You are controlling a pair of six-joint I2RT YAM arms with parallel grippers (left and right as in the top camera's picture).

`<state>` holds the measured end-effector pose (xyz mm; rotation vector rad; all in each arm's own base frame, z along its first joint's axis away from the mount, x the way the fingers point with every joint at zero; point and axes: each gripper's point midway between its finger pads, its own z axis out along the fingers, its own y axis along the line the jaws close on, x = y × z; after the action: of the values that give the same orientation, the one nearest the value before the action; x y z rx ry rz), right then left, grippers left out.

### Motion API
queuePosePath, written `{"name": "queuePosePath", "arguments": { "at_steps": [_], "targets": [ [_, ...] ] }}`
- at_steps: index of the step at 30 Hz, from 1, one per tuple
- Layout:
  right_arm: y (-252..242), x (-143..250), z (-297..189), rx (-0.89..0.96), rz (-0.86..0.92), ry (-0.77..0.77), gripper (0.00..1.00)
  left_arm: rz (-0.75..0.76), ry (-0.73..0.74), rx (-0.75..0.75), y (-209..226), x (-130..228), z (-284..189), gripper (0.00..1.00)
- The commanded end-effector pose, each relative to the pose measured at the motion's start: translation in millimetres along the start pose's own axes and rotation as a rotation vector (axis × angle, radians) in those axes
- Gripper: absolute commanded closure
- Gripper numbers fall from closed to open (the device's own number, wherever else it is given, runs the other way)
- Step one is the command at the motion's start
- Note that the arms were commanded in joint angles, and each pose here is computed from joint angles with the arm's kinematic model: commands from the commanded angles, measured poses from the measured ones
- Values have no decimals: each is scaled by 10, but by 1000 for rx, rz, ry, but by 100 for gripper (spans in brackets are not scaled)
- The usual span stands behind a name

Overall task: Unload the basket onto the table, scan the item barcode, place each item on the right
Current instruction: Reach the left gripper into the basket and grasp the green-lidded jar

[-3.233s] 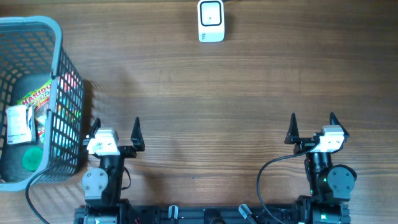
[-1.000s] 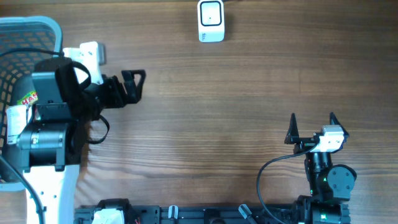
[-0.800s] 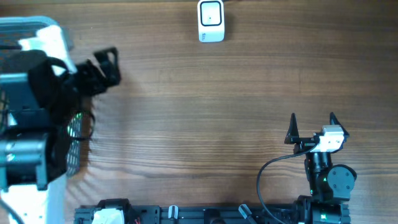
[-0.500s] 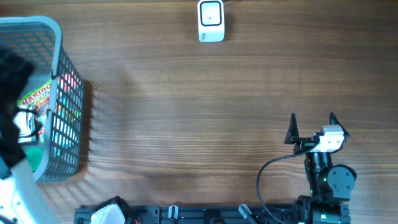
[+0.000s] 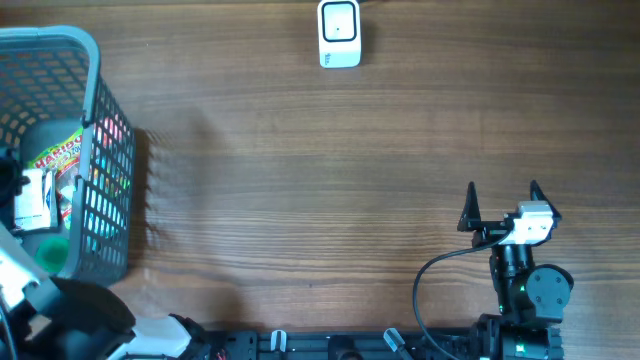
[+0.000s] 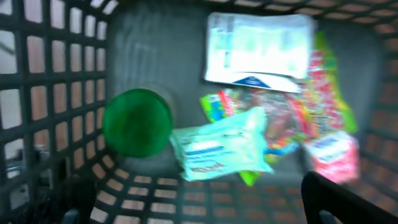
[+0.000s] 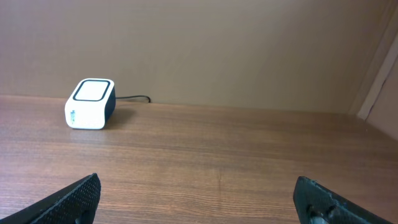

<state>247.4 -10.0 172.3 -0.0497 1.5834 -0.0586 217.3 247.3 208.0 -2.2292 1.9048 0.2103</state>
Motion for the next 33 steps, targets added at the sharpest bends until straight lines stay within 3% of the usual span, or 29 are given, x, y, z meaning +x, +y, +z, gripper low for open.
{"name": "queuePosePath", "arguments": {
  "at_steps": [1,6,14,32,33],
  "targets": [
    [38,-11,0,-20,-9,-6,0,-13,-16,-117,201,8,274,0],
    [38,-11,0,-20,-9,-6,0,-17,25,-179,373,136,636,0],
    [38,-12,0,-20,-9,-6,0,-125,64,-248,772,28,875,0],
    [38,-11,0,-20,-9,-6,0,-111,106,-161,729,311,1529,0],
    [38,-12,0,-20,-9,-6,0,-111,111,-161,735,328,1540,9]
  ]
}}
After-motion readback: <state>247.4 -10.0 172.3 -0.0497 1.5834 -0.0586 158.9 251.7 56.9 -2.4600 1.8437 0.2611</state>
